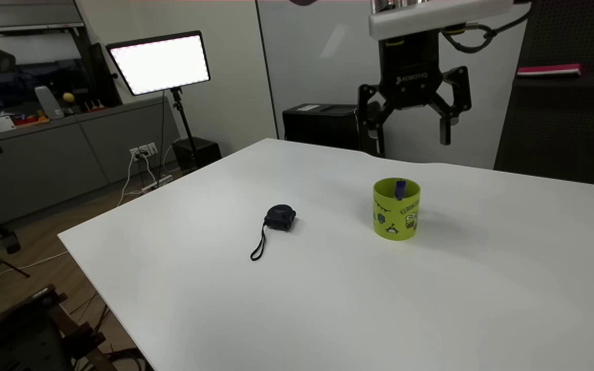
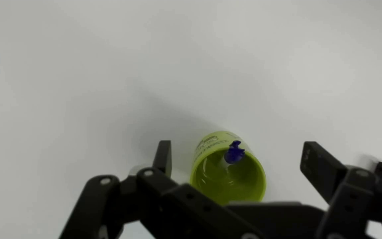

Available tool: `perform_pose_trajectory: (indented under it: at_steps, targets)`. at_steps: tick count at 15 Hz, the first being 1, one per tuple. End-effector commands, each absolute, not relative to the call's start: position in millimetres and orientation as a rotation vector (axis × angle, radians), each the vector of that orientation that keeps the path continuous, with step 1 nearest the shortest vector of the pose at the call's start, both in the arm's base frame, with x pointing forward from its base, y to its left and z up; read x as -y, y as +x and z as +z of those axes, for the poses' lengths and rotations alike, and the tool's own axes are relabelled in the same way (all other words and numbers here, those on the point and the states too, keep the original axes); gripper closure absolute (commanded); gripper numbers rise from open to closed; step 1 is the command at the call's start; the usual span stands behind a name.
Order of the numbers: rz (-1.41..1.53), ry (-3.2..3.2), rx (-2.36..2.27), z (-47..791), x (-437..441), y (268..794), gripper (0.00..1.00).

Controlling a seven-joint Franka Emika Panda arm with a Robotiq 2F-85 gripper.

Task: Take the marker out of the yellow mug

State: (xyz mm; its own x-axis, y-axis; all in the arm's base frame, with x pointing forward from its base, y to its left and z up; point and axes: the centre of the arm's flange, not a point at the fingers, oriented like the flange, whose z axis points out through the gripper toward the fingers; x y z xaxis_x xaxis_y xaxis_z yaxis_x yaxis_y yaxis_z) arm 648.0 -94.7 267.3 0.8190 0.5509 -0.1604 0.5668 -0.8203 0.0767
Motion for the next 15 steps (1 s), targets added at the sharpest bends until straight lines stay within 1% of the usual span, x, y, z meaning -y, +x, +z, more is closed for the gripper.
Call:
perform_pose_trajectory:
  at_steps: [1,9,15]
  targets:
    - [-0.232,2.893,-0.783,250,94,650,0.0]
    - [-0.304,2.91,-0.672,208,97,649,0.0]
    - [-0.232,2.895,-0.596,195,101,653,0.0]
